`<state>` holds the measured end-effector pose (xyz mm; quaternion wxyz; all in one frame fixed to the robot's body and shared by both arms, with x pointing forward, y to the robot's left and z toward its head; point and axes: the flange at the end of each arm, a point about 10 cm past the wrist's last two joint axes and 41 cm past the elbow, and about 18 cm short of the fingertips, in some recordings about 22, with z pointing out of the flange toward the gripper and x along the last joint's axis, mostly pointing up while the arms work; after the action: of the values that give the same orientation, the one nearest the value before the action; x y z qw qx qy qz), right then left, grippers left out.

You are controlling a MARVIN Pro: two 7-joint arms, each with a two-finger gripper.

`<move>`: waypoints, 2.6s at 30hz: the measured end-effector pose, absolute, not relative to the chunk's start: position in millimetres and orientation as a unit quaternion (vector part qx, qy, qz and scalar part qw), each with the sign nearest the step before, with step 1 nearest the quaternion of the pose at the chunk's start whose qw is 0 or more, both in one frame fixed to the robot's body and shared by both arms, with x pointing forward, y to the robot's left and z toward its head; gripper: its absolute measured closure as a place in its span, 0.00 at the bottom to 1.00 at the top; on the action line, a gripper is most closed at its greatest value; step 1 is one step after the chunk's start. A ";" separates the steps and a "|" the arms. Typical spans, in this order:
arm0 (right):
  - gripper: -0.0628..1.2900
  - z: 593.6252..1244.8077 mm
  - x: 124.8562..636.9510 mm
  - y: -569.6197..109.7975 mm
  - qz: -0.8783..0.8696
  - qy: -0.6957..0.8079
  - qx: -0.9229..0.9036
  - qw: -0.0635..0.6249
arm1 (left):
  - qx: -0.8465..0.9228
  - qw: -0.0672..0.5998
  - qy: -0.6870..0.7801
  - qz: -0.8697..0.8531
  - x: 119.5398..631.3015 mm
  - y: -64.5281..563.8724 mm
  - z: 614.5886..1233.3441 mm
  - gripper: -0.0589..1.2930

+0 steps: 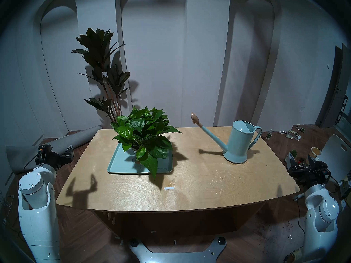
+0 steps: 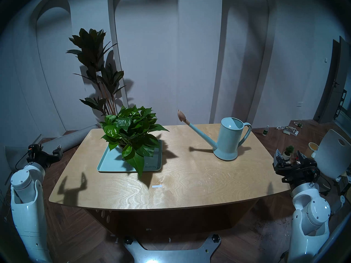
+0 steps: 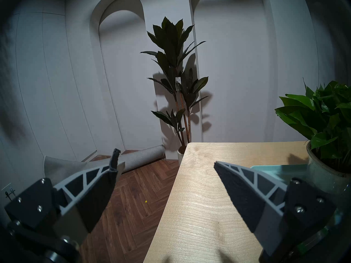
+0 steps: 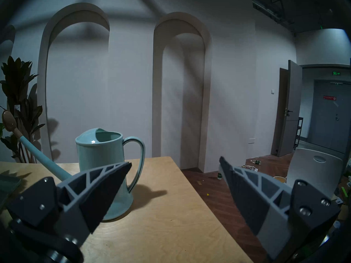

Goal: Pick up the watering can and pour water into the potted plant, then put the can down

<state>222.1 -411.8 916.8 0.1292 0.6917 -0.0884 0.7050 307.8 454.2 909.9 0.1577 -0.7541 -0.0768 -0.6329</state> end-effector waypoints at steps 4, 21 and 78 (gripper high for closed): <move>0.03 913.6 218.5 -424.6 0.701 -0.101 0.693 0.137 | -0.754 0.158 -0.077 -0.633 307.8 454.2 909.8 0.03; 0.03 884.7 249.0 -484.4 0.670 -0.117 0.729 0.079 | -0.755 0.158 -0.078 -0.632 307.7 454.4 909.0 0.03; 0.03 889.1 435.1 -472.2 0.617 0.077 0.780 0.066 | -0.756 0.158 -0.079 -0.630 307.7 455.2 906.8 0.03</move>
<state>435.1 -472.2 889.1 0.0657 0.7801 0.0766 0.6174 307.7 455.2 906.8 0.1575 -0.7562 -0.0794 -0.6301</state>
